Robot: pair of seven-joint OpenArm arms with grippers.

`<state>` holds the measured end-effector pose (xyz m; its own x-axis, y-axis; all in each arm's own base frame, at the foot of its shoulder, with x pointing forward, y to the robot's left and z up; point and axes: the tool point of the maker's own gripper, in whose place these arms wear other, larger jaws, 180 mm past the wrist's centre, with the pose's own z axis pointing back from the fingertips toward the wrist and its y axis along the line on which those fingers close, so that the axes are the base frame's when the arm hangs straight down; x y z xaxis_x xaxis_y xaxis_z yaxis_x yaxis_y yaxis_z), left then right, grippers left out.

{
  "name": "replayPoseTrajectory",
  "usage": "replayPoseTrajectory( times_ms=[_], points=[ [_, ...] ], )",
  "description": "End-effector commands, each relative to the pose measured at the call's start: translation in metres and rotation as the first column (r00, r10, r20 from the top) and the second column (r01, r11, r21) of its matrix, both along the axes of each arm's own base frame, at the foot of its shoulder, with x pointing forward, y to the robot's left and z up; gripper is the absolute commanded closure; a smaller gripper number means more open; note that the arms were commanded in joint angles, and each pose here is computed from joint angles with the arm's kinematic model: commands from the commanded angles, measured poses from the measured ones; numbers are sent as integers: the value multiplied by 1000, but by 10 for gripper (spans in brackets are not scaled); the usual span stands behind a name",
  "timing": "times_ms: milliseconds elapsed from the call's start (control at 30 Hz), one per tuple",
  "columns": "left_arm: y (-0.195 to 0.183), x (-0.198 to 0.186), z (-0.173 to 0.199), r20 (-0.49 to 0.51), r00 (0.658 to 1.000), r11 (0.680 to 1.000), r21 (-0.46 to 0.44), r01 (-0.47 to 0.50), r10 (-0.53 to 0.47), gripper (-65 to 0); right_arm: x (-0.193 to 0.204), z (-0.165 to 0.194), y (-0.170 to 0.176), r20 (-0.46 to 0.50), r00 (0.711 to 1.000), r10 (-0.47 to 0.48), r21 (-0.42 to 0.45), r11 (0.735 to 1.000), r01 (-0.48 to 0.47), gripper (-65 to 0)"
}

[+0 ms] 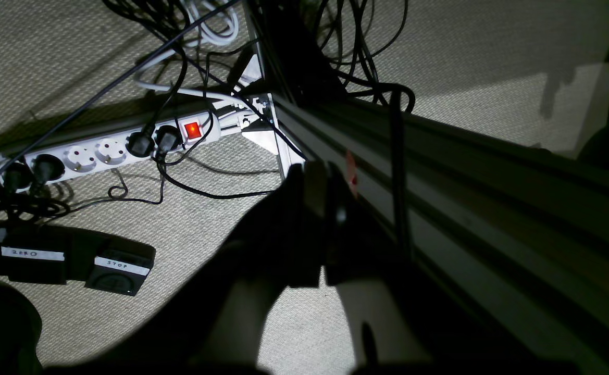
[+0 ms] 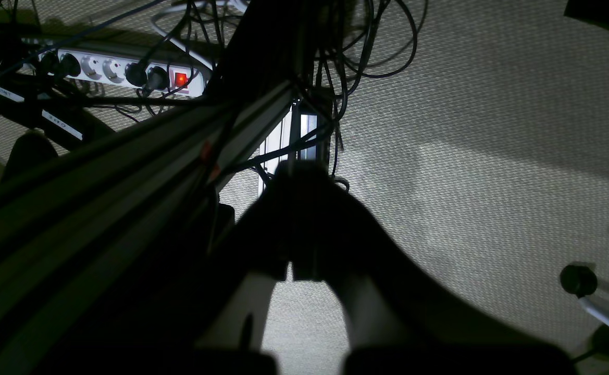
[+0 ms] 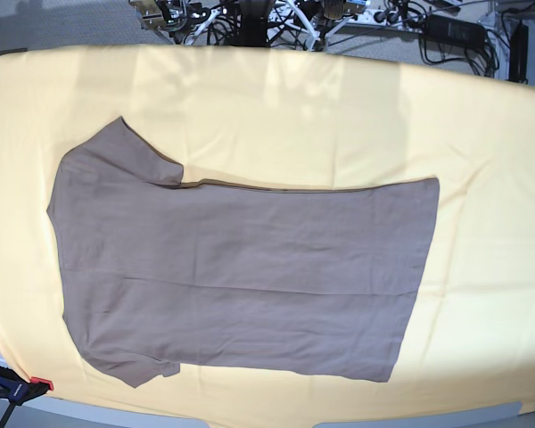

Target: Fold the T-shirt properly

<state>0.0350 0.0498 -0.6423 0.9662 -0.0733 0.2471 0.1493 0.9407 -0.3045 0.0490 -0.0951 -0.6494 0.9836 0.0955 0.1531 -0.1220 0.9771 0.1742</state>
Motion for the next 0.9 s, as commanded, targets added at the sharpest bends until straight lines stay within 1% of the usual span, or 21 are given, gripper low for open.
replayPoseTrajectory(
  times_ms=[0,400,433,500,567,633,733,800,867],
  points=[
    [-9,1,1,4,1000,1000,-8,-10,10,0,5,1,0,19,1000,-4,9,1000,4,0],
    [-10,4,2,10,1000,1000,-10,-10,10,0,8,4,10,26,1000,13,60,998,-14,0],
    [-10,2,1,-4,1000,1000,-8,-4,4,0,7,4,10,18,1000,15,59,998,-16,0],
    [-10,-7,0,-61,998,1000,-1,19,-19,0,-5,3,8,-50,998,31,49,998,-29,0],
    [-12,-18,1,-121,992,999,-2,44,-44,0,-22,2,5,-132,990,55,41,998,-50,0],
    [-17,-32,4,-159,985,998,-11,65,-66,0,-41,3,5,-181,976,121,63,992,-111,0],
    [-18,-55,12,-165,980,994,-18,105,-106,0,-68,8,7,-198,963,183,122,979,-161,0],
    [-17,-67,19,-154,981,993,-26,111,-114,0,-84,15,6,-196,958,211,158,971,-181,0],
    [-15,-79,28,-145,982,993,-34,116,-119,0,-99,22,-1,-193,952,238,175,963,-205,0]
  ],
)
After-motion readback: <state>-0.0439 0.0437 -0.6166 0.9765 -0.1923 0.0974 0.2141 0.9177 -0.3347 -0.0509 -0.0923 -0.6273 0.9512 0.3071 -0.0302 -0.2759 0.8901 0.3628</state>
